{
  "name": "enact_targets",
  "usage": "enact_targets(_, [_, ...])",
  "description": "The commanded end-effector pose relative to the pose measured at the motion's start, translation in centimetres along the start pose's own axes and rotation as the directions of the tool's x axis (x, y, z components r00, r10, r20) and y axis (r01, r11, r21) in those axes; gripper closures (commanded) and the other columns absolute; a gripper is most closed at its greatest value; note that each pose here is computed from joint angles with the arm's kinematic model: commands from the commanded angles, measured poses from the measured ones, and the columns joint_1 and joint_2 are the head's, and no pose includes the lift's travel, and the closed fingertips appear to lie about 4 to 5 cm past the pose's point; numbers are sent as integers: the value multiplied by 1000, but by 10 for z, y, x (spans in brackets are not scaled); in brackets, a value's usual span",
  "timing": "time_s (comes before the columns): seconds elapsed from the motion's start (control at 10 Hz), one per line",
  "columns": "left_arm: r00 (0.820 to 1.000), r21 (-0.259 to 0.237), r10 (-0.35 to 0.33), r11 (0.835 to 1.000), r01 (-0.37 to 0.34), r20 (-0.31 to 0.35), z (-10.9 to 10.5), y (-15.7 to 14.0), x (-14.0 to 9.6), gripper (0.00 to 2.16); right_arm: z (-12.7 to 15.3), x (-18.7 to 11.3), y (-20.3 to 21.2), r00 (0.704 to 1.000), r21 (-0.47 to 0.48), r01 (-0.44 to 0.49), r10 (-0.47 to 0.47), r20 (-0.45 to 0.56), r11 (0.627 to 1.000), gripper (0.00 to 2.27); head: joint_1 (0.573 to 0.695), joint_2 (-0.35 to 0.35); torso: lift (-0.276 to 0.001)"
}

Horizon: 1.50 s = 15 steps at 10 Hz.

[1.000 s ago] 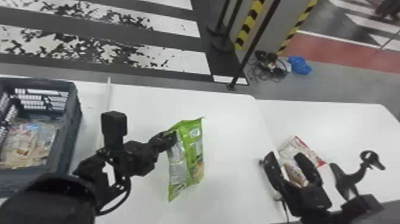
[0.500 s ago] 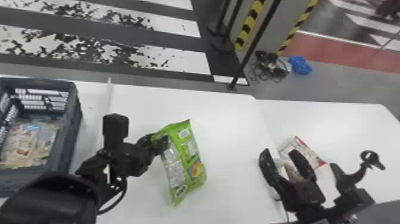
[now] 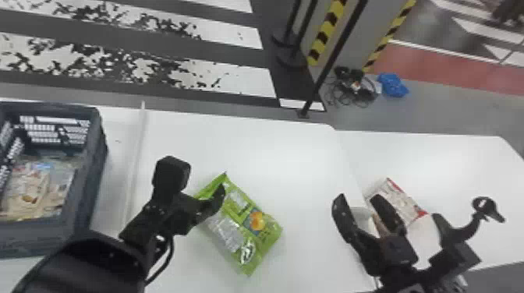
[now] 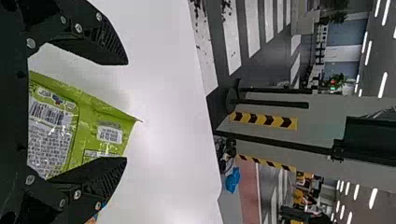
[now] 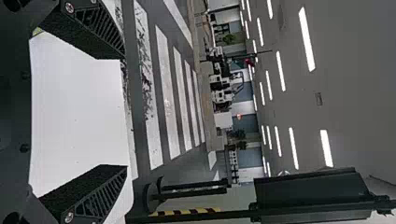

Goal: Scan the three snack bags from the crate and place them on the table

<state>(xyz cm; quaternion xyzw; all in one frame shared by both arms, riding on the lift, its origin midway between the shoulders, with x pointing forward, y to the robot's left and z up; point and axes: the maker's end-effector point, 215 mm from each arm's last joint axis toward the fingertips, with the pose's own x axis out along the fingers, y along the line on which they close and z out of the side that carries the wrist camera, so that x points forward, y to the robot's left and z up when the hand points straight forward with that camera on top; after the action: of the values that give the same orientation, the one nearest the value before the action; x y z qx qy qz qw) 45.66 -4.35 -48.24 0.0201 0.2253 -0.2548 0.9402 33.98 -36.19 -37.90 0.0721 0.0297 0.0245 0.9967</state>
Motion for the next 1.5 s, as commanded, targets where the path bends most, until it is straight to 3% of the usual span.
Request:
enact_targets(0.0, [996, -23, 56, 998, -54, 74, 20, 13, -25, -2, -2, 2, 9, 1000, 6, -16, 16, -2, 1000, 93, 695, -350, -36])
enact_targets(0.3, [966, -67, 202, 979, -193, 159, 27, 99, -97, -2, -12, 13, 33, 998, 25, -55, 55, -19, 998, 97, 695, -350, -36])
enact_targets(0.4, [928, -65, 238, 971, -229, 287, 49, 121, -129, -2, -24, 16, 43, 996, 41, -72, 73, -45, 997, 178, 695, -350, -36])
enact_targets(0.6, [904, -129, 287, 957, -259, 315, 38, 165, -182, -2, -55, 23, 72, 988, 77, -116, 122, -90, 990, 674, 695, -269, -36])
enact_targets(0.8, [863, -160, 357, 934, -320, 356, 40, 195, -235, -2, -80, 27, 112, 967, 54, -213, 218, -133, 976, 1703, 695, -155, -36])
enact_targets(0.9, [860, -188, 352, 935, -302, 370, 45, 198, -246, -2, -89, 22, 117, 960, 68, -226, 234, -156, 972, 2010, 695, -69, -36])
enact_targets(1.0, [861, -198, 337, 939, -281, 380, 50, 194, -251, -2, -99, 13, 122, 954, 86, -232, 244, -174, 969, 2013, 695, -12, -36])
enact_targets(1.2, [844, -235, 361, 929, -287, 396, 47, 199, -278, -2, -126, 21, 161, 932, 128, -283, 304, -198, 950, 2017, 695, 26, -36])
enact_targets(1.4, [851, -239, 364, 927, -289, 380, 36, 196, -281, -2, -158, 35, 202, 897, 132, -346, 369, -245, 929, 2017, 695, 125, -36])
